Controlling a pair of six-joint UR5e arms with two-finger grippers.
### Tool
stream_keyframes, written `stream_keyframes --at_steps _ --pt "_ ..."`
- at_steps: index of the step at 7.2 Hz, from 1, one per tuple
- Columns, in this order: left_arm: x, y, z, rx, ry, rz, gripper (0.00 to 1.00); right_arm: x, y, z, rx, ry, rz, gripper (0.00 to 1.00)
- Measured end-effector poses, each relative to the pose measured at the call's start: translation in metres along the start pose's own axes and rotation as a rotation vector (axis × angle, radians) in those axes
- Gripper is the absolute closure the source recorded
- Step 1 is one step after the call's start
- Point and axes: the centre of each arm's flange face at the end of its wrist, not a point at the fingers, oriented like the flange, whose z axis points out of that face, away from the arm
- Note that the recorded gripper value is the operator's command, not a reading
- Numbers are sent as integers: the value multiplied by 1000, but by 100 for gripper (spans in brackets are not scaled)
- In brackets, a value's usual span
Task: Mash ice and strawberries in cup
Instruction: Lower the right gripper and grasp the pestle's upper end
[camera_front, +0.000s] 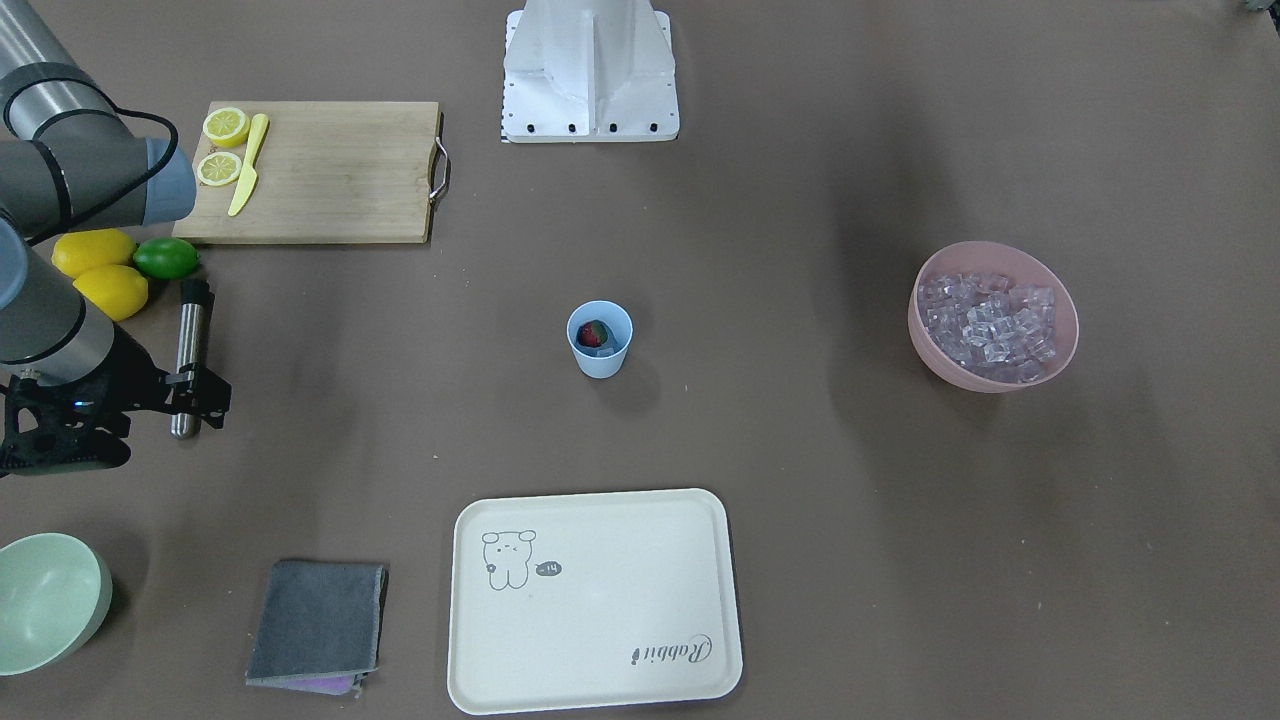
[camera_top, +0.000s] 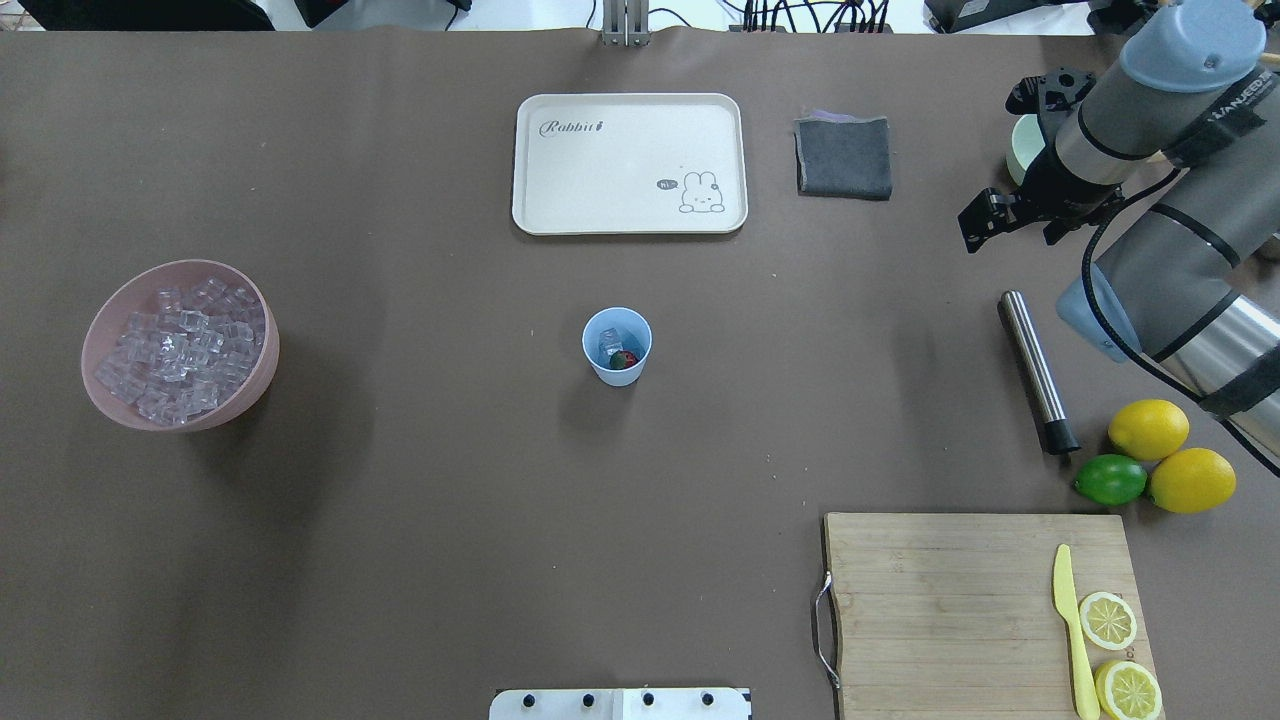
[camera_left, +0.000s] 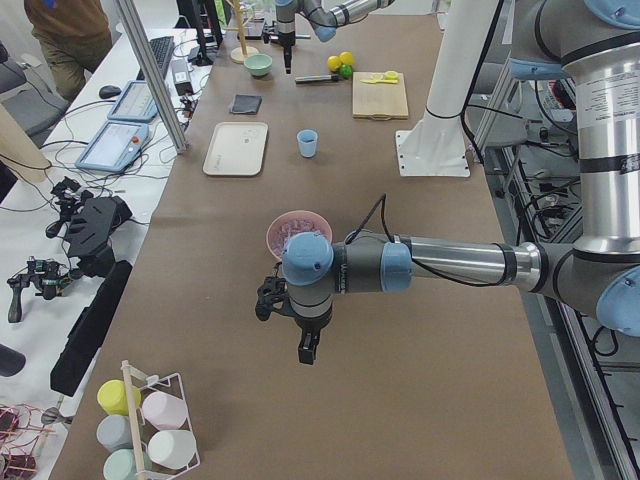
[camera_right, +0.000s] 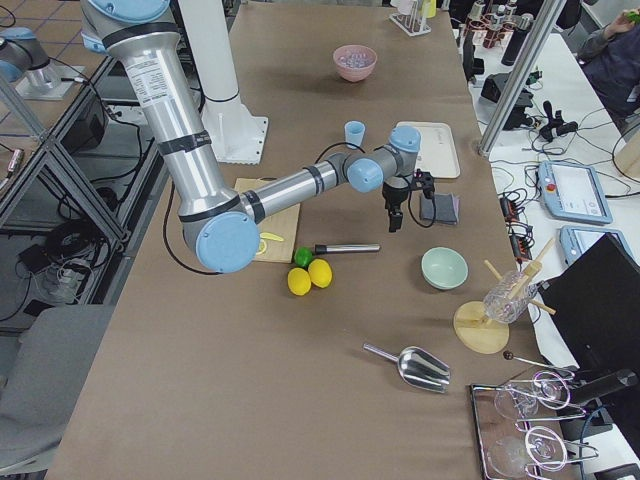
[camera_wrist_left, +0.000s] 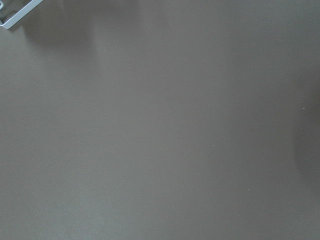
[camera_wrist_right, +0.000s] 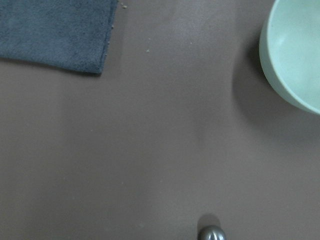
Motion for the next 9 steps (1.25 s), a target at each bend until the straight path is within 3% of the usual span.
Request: stream_keyframes --at_steps 5,9 --pt "2 -3 -3 19 -4 18 1 45 23 32 -57 2 55 4" --pt "2 -4 -3 29 -7 28 1 29 43 58 -98 16 59 18"
